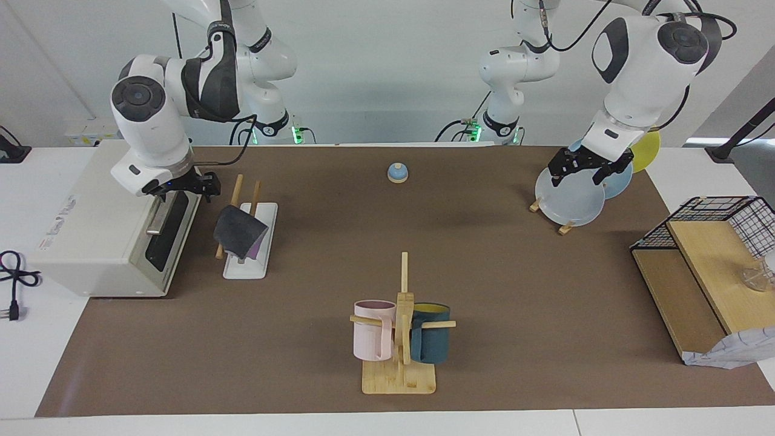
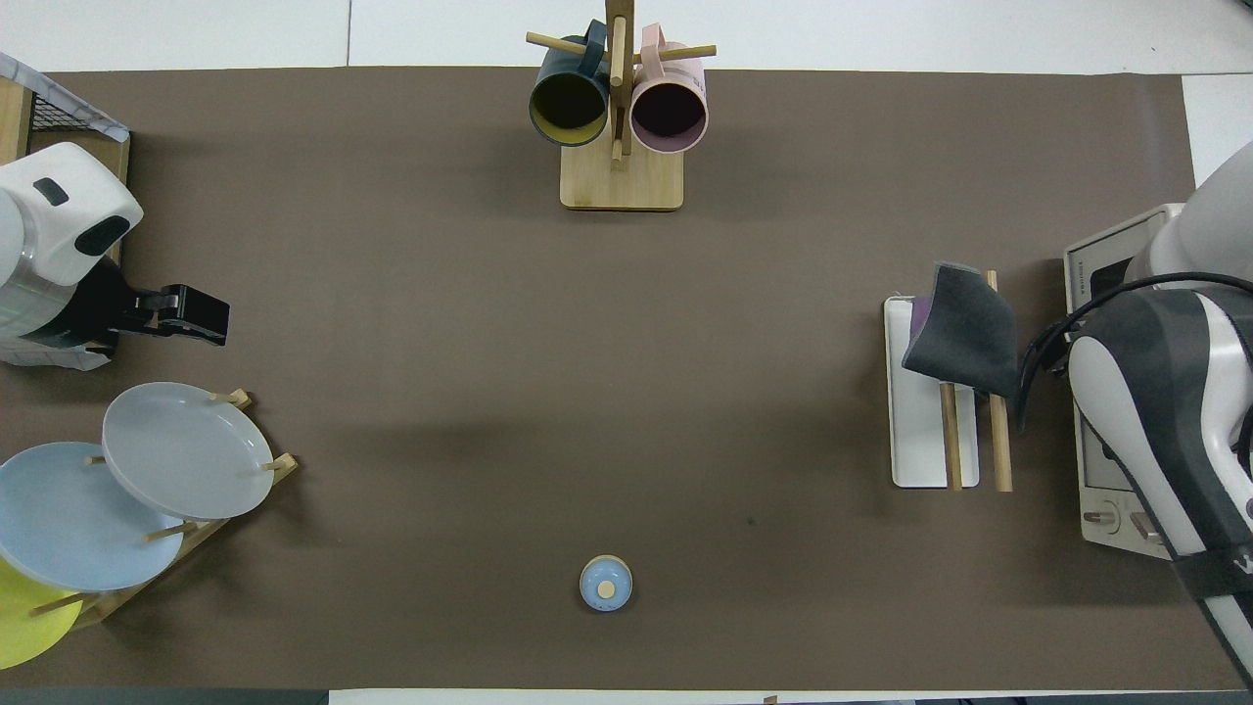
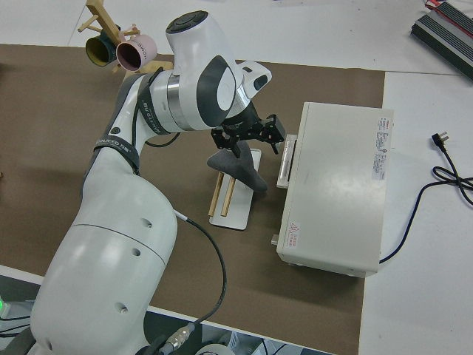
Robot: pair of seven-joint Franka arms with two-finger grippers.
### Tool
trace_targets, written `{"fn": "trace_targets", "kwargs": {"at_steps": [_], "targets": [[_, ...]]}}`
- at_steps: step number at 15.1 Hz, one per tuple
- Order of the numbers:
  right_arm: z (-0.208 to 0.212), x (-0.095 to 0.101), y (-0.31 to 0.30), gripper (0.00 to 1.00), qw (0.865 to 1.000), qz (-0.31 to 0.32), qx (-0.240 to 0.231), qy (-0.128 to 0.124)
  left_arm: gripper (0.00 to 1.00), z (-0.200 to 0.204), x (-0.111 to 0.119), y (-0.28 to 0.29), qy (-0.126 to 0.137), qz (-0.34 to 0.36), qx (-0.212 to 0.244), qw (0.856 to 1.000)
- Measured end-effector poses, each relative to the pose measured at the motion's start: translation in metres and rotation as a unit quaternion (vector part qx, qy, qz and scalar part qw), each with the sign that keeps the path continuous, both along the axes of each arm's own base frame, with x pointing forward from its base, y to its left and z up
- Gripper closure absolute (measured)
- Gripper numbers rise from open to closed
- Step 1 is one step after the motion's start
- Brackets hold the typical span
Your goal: Fold towel and hang on rack
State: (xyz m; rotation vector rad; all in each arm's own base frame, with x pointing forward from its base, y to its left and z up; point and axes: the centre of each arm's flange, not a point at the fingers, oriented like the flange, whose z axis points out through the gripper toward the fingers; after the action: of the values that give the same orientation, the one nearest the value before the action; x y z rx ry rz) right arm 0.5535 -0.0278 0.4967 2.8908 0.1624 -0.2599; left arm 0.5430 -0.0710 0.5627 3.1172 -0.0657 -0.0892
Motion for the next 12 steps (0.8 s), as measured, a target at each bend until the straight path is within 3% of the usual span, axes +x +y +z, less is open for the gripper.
{"fn": "trace_targets", "kwargs": {"at_steps": [4,8,12], "targets": [[0.049,0.004,0.010,0.00,1.000,-0.001,0.000,-0.014,0.00,0.009,0.008,-0.001,-0.035,0.002,-0.007,0.999],[0.098,0.003,0.010,0.00,0.997,-0.023,0.053,-0.040,0.00,0.009,0.009,0.000,-0.039,-0.001,-0.002,0.999],[0.115,-0.002,0.012,0.00,0.997,-0.027,0.061,-0.036,0.00,0.005,0.011,-0.001,-0.038,-0.006,-0.002,0.999]]}}
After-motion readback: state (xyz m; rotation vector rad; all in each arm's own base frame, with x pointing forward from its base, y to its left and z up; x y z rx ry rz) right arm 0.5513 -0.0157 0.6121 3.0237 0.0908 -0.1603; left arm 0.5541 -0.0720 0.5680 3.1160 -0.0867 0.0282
